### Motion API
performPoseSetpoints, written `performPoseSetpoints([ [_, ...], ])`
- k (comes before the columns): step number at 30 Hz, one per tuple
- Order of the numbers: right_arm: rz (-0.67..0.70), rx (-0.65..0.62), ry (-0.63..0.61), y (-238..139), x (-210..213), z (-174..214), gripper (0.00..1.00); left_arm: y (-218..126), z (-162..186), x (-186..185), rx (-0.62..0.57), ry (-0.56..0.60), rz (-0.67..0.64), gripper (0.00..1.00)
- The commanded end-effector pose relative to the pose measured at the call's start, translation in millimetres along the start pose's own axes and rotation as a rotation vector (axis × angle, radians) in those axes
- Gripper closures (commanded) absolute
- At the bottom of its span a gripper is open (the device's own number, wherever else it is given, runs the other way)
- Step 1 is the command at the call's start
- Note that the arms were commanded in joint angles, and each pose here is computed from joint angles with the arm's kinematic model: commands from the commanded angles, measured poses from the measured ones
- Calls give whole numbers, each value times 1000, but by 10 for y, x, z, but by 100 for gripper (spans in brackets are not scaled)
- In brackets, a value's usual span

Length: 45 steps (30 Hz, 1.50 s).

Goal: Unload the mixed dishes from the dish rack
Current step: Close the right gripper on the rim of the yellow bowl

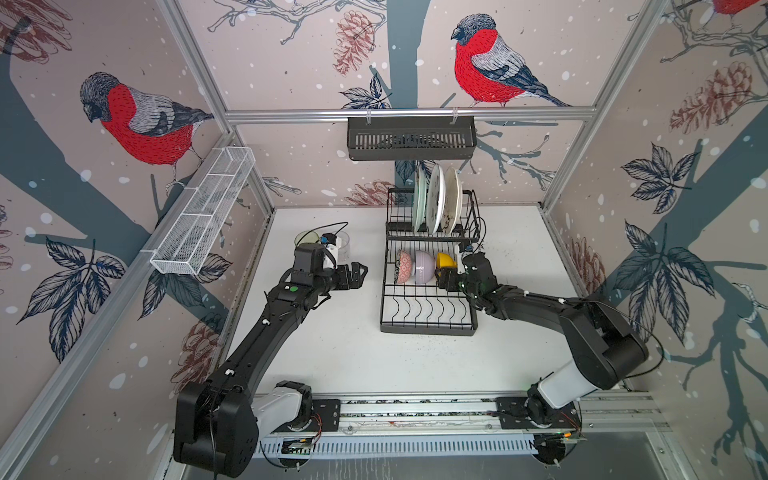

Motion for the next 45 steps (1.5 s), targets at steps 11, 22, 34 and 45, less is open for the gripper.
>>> performPoseSetpoints([
  [11,-18,-21,-8,111,8,-33,21,27,-64,-21,-10,-1,18,3],
  [22,16,-40,-10,61,-21,-22,31,33,-57,-21,-4,-5,22,3],
  [34,21,-52,-39,51,27,-20,37,36,-55,-22,-3,-7,22,3],
  [45,61,-59,-86,20,70,-27,39,47,-49,-13,2,-10,22,3],
])
Point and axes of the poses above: each gripper's point midway between its finger pads, its own y axis out along the fingers, its own x axis along the line the jaws close on, z = x × y, the point moved 6 cm from there along -y, back along the fingers, and after that the axes turned 15 degrees about -y, right-handed, at the moved point
